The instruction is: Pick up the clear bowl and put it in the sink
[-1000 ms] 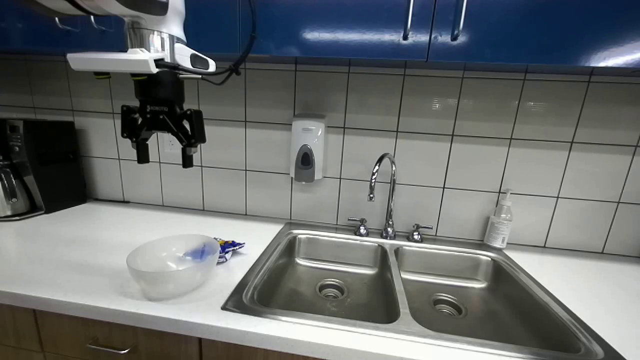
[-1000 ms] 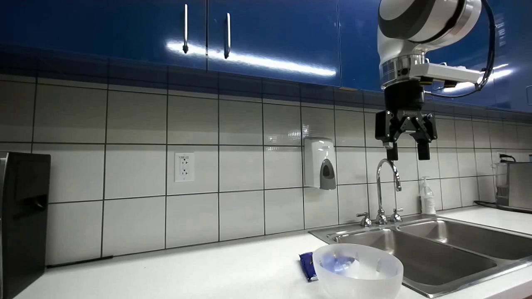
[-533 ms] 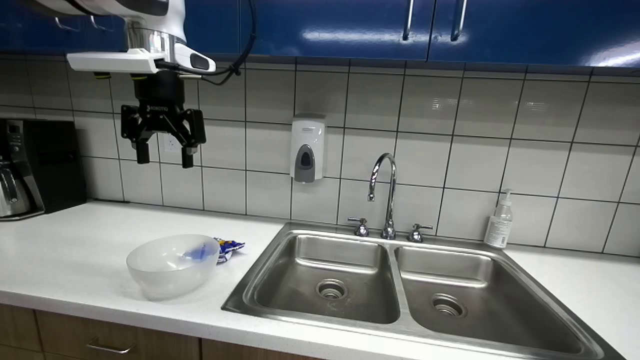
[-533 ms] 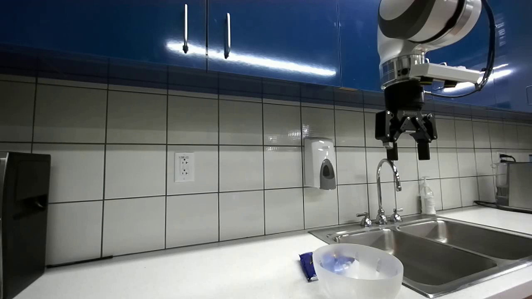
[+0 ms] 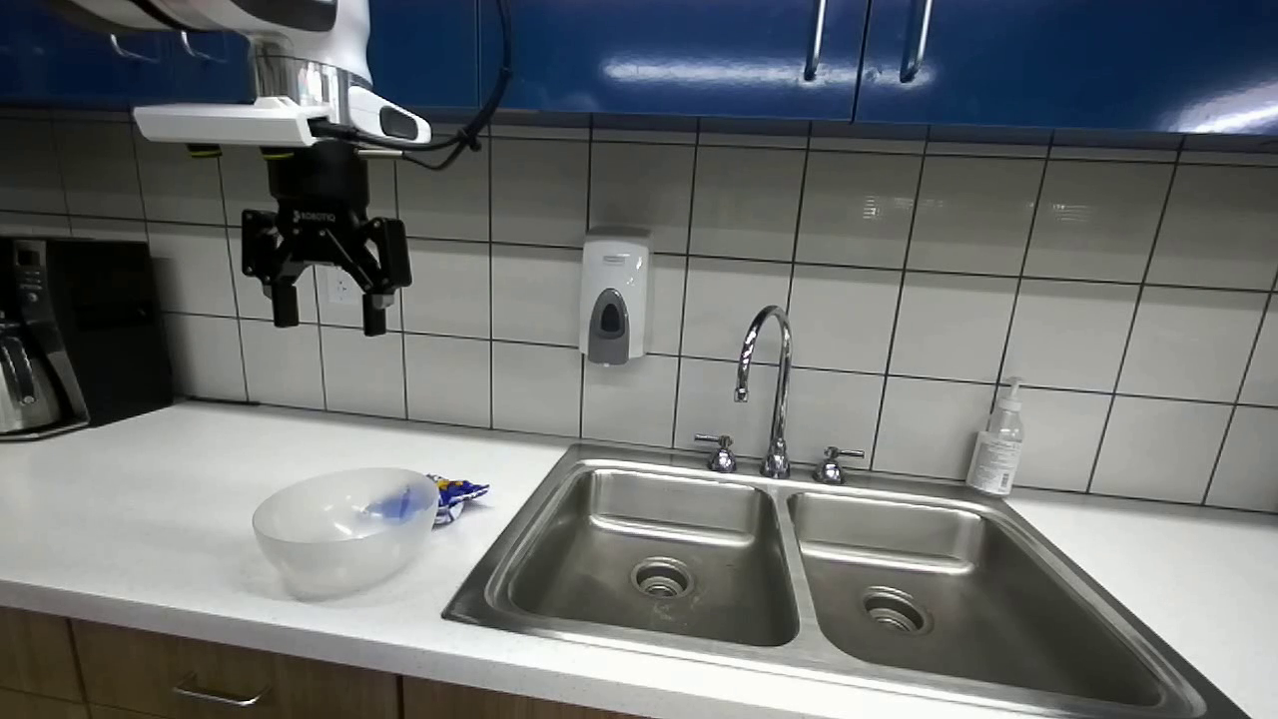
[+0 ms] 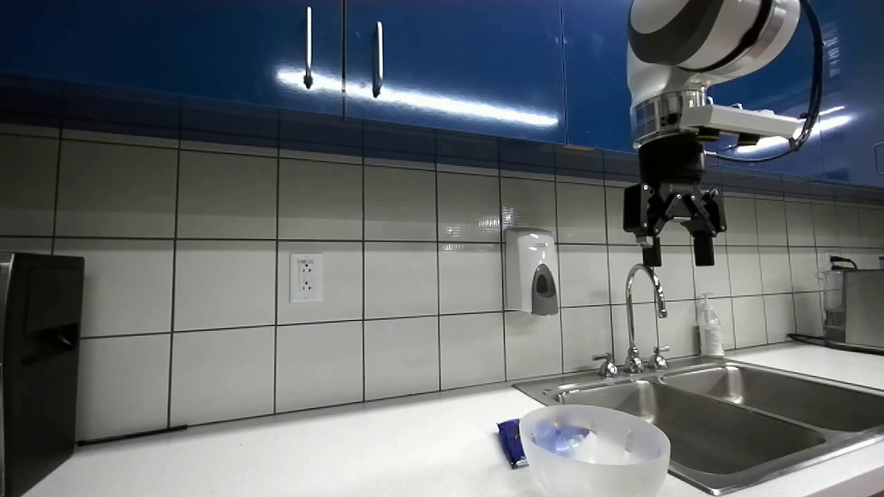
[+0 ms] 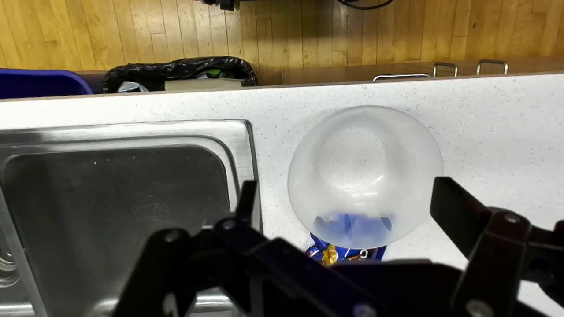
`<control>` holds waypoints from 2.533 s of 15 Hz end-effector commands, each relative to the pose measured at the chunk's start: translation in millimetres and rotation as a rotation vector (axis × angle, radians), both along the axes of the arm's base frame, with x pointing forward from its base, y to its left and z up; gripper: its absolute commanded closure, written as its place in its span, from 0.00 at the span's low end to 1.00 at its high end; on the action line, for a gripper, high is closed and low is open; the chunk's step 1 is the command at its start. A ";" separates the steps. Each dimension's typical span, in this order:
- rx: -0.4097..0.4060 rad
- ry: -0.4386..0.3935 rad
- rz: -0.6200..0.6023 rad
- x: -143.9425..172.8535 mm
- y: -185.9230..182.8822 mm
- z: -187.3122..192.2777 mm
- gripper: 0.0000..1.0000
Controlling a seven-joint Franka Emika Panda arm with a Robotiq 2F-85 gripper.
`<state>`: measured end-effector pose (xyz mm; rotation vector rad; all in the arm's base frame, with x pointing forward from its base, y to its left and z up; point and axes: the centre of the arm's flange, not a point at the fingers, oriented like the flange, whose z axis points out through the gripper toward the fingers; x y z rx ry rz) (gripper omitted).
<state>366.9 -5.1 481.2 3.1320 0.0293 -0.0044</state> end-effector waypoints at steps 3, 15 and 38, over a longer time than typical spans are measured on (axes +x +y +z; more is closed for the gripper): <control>0.004 -0.008 0.042 7.8 8.1 -5.4 0.00; -0.004 0.016 0.201 33.6 73.0 -60.0 0.00; 0.036 -0.078 0.345 51.6 165.3 -160.8 0.00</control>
